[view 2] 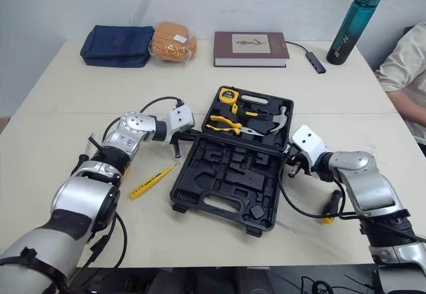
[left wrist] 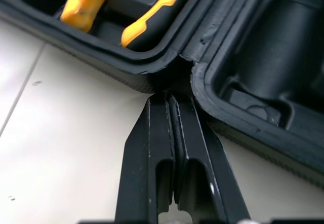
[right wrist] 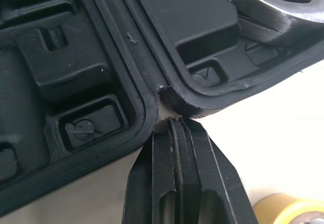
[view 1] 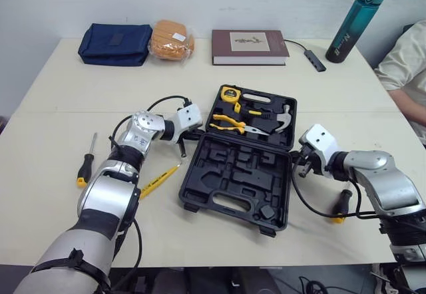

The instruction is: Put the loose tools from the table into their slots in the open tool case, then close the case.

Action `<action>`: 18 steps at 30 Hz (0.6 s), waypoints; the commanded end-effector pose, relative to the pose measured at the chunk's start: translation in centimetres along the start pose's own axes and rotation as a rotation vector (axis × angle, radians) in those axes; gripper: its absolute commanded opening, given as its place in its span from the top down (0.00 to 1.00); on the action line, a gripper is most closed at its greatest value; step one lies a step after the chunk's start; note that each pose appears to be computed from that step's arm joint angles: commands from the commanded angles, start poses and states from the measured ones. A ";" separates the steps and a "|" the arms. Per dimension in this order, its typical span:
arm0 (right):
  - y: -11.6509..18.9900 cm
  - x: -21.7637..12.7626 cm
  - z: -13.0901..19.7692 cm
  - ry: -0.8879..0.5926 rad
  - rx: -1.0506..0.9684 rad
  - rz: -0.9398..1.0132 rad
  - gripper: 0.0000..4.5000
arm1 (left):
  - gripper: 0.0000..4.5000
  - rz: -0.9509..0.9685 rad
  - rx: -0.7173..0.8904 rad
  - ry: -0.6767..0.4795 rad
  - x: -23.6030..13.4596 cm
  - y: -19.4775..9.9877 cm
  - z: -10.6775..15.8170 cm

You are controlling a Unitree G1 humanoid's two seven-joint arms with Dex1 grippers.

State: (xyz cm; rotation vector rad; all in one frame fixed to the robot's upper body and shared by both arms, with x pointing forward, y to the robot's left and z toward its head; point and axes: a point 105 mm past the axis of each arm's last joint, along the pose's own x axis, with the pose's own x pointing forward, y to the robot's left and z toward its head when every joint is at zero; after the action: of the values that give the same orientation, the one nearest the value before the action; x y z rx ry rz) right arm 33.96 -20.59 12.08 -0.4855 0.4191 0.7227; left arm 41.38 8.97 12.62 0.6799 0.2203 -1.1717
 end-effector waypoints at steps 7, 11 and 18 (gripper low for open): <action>3.9 -0.4 2.4 -0.098 -0.131 0.196 0.99 | 1.00 -0.216 0.016 -0.097 -0.5 -6.4 0.3; 5.2 -0.7 2.7 -0.118 -0.155 0.243 0.99 | 1.00 -0.232 0.004 -0.106 -1.6 -8.5 0.5; 7.1 -0.5 3.0 -0.133 -0.209 0.319 0.99 | 1.00 -0.267 -0.037 -0.086 -3.7 -10.9 0.2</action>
State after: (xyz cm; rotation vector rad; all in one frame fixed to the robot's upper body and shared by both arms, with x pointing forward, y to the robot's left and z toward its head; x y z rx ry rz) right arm 30.58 -18.75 11.14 -0.5413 0.4381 0.9230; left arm 32.27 11.72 10.53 0.6019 0.2896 -1.2972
